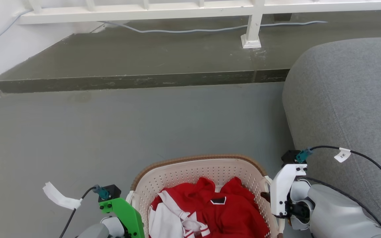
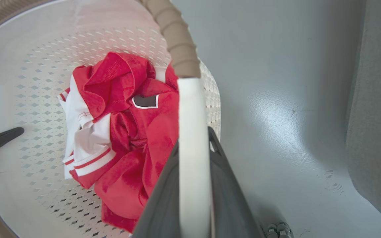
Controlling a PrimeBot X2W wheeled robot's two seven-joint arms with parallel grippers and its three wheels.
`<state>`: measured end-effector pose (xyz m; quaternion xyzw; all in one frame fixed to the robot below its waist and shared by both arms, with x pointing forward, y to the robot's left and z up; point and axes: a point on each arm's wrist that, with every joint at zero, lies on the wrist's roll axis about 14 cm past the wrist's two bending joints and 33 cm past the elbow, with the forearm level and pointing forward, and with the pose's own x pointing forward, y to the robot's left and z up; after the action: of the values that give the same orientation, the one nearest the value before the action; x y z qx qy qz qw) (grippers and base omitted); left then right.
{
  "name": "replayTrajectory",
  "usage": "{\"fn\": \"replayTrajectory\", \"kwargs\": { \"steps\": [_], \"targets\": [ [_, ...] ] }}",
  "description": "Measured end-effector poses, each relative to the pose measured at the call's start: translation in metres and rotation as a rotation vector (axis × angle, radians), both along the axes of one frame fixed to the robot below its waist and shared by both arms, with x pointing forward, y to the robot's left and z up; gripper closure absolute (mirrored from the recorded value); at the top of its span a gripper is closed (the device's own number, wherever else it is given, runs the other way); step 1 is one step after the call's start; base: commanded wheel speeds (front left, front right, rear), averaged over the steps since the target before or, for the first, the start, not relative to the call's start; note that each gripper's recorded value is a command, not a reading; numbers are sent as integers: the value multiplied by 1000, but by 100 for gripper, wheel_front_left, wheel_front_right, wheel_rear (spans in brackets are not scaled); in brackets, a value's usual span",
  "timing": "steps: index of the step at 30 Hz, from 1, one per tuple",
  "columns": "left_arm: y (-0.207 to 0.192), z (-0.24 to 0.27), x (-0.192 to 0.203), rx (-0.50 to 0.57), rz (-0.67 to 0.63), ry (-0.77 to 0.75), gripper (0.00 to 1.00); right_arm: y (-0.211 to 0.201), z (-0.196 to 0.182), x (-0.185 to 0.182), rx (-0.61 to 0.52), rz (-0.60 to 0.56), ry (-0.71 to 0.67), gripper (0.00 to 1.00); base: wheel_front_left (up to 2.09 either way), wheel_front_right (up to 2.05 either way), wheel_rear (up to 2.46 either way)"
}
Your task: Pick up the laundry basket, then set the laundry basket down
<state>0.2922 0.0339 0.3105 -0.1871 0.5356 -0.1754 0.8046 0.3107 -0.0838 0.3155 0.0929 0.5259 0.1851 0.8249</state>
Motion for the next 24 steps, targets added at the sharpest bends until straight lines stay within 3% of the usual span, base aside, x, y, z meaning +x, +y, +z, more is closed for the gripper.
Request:
{"fn": "replayTrajectory", "kwargs": {
  "steps": [24],
  "targets": [
    [-2, -4, -2, 2, -11, 9, 100, -2, -5, -2, -6, 4, 17, 100, 0, 0, 0]
  ]
}}
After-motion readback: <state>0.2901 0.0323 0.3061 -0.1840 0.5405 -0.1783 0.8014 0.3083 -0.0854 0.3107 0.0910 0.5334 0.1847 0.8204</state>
